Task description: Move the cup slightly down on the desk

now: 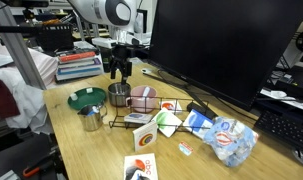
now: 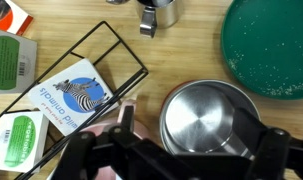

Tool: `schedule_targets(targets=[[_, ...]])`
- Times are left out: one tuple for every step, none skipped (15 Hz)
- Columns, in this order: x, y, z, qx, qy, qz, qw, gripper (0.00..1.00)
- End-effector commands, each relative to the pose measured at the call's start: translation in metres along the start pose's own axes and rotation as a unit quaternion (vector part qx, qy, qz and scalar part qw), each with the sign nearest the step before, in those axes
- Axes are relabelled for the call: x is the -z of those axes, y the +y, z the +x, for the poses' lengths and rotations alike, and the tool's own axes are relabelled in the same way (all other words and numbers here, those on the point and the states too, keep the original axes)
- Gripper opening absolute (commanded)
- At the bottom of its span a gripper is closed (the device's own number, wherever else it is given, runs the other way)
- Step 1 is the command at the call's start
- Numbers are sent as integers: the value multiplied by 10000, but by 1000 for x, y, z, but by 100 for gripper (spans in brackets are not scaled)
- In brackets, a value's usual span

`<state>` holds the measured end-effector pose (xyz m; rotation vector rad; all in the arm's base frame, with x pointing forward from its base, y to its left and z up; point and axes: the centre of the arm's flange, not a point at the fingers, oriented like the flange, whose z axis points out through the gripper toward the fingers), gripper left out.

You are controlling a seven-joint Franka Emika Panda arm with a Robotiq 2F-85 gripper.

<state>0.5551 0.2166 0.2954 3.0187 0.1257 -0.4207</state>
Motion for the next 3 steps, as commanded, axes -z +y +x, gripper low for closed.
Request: schedule_targets(targets=[[-1, 0, 0, 0, -4, 0, 10000, 100], [0, 0, 0, 0, -2, 0, 10000, 100], [0, 0, 0, 0, 2, 1, 10000, 100]])
